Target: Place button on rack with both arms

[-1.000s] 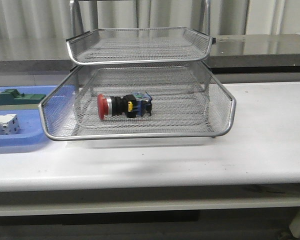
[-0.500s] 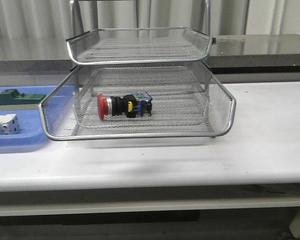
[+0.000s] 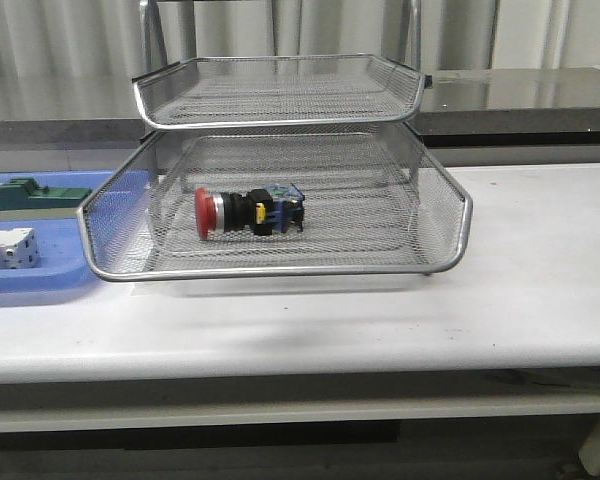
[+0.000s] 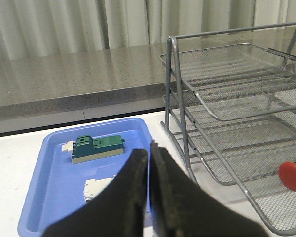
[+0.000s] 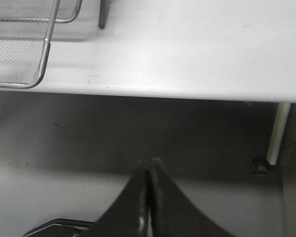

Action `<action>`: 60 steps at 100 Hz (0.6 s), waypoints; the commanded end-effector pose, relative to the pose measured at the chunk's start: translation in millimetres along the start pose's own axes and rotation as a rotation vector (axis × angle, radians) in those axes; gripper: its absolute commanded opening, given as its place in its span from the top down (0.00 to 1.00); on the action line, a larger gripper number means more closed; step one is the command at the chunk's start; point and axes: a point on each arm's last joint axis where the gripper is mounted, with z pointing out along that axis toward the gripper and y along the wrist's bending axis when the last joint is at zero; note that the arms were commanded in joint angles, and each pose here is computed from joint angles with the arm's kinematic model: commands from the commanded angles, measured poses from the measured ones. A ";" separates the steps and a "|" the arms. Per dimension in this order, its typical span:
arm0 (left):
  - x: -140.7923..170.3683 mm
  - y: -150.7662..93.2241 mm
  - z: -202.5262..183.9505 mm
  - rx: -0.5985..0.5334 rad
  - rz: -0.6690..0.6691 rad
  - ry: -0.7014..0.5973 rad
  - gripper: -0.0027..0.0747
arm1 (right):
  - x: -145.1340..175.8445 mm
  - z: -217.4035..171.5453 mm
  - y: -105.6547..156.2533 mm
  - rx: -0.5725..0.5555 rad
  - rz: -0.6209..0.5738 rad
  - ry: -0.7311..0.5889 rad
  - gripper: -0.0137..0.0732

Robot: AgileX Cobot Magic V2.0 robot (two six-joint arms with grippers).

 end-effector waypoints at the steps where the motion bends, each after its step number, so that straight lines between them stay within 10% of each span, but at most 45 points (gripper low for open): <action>1: -15.3 4.0 -1.0 -0.038 -0.022 -0.092 0.96 | -16.2 -5.6 2.7 -0.027 0.008 -0.115 0.92; 60: -15.3 4.0 -1.0 -0.038 -0.022 -0.092 0.96 | -53.3 87.1 34.7 -0.201 0.047 0.185 0.92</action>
